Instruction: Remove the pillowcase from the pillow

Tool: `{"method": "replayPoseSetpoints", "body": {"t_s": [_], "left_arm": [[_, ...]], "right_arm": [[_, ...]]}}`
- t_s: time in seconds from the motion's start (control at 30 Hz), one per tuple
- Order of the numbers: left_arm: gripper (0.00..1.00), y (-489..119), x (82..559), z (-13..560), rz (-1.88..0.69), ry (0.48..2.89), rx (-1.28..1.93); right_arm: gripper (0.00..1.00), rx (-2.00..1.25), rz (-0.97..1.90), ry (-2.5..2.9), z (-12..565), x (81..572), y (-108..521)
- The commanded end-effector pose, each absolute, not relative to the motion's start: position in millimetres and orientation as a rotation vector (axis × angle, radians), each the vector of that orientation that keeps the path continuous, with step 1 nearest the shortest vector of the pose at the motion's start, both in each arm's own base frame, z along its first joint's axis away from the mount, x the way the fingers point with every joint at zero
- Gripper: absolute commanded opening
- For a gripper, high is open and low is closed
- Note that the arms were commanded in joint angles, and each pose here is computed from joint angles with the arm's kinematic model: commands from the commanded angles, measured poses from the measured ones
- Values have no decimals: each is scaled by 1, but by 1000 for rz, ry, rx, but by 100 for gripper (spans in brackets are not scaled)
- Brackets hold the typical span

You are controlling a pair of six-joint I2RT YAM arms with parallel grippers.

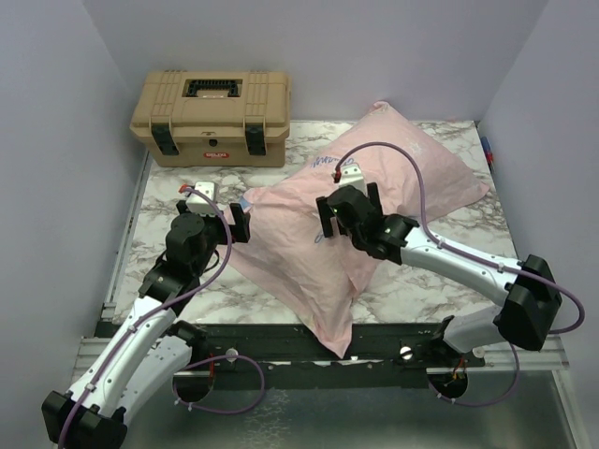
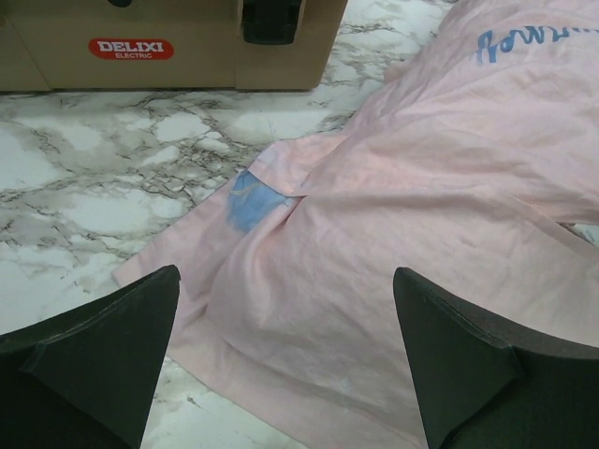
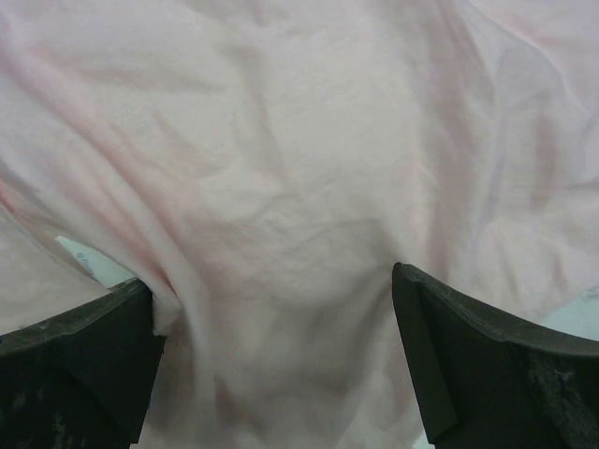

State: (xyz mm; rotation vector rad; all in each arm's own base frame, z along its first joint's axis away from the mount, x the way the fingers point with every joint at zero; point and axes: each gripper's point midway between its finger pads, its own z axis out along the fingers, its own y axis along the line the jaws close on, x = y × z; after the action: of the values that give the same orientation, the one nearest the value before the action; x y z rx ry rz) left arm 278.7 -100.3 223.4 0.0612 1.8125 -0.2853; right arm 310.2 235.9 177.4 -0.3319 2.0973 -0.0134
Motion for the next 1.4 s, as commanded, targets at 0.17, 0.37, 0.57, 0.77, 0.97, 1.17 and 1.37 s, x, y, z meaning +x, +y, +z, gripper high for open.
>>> {"method": "replayPoseSetpoints", "body": {"t_s": [0.17, 0.37, 0.57, 0.77, 0.97, 1.17, 1.37], "left_arm": [[96, -119, 279, 233, -414, 1830, 27], [95, -137, 282, 235, -550, 1869, -55], [95, -158, 298, 224, -634, 1951, -132], [95, -179, 314, 224, -635, 1983, -187], [95, -205, 325, 225, -559, 1983, -160], [95, -204, 339, 224, -470, 1958, -204], [94, -205, 349, 217, -409, 1955, -210]], "right_arm": [[100, -205, -113, 1979, 207, 323, 205], [100, -133, -118, 2002, 197, 341, 189], [100, -182, -35, 1992, 194, 339, 195], [100, -234, 14, 1982, 171, 335, 200], [100, -239, 0, 1975, 173, 342, 205], [100, -303, -11, 1944, 194, 357, 219], [100, -336, -19, 1943, 195, 370, 233]]}}
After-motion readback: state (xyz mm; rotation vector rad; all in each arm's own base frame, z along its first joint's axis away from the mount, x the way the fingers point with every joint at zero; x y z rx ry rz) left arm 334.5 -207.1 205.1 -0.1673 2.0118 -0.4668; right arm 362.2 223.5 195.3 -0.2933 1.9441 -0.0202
